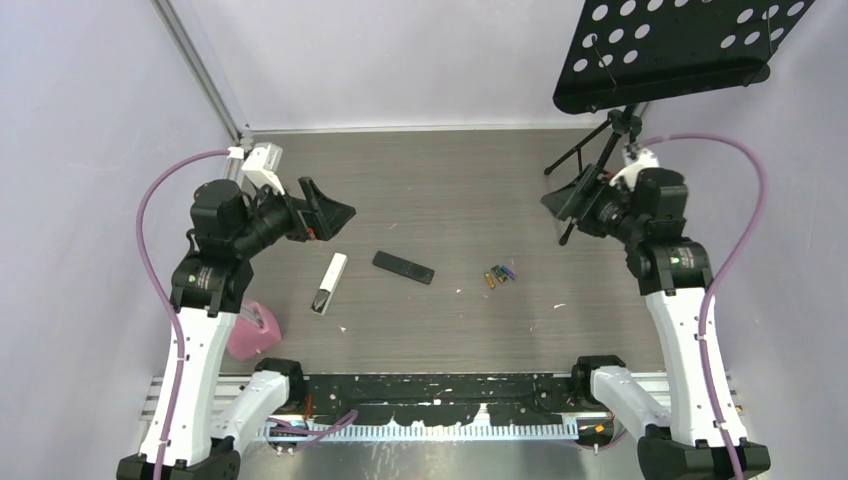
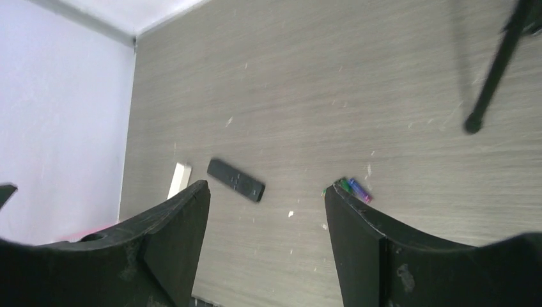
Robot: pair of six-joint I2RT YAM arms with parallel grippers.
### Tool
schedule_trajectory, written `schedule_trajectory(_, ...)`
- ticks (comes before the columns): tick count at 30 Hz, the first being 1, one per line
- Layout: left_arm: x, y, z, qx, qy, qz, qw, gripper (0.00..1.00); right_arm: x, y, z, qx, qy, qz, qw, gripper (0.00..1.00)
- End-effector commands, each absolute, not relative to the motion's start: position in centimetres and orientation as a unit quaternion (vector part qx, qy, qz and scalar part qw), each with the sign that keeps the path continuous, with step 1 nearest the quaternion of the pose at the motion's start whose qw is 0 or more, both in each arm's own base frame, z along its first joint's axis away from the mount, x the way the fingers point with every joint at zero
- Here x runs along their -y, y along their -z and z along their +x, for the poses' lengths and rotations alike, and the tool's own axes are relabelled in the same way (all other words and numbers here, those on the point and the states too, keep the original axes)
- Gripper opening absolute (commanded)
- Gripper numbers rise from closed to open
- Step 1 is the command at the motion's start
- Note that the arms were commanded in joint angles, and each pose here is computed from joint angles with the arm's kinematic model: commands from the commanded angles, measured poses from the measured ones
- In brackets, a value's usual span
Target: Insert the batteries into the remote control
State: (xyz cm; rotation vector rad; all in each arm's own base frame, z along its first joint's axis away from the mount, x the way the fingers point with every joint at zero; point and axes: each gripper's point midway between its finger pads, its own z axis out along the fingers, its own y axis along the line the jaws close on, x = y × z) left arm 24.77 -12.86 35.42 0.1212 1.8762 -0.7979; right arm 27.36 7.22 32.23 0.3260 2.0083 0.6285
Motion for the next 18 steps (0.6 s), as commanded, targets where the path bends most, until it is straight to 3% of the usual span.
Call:
schedule_trajectory(1, 13.3, -36.6, 23.8, -0.760, 0.358, 0.057, 0.540, 1.00, -11.4, -30.8, 27.5, -0.815, -0.321, 0.087, 0.475, 0.73)
schedule_trajectory(10, 12.0, -32.2, 24.1, -0.790, 0.323, 0.020, 0.521, 1.00, -21.7, -25.4, 28.8, -0.836, -0.320, -0.028, 0.445, 0.79)
schedule_trajectory(15, 9.5, -32.0, 24.6, -0.776, 0.269, -0.025, 0.570, 1.00, -27.3, -22.2, 30.0, -0.850, -0.236, -0.190, 0.431, 0.83)
schedule_trajectory(18, 8.3, -32.2, 24.3, -0.778, 0.235, -0.028, 0.581, 1.00, -27.9, -21.1, 32.0, -0.864, -0.164, -0.223, 0.420, 0.84)
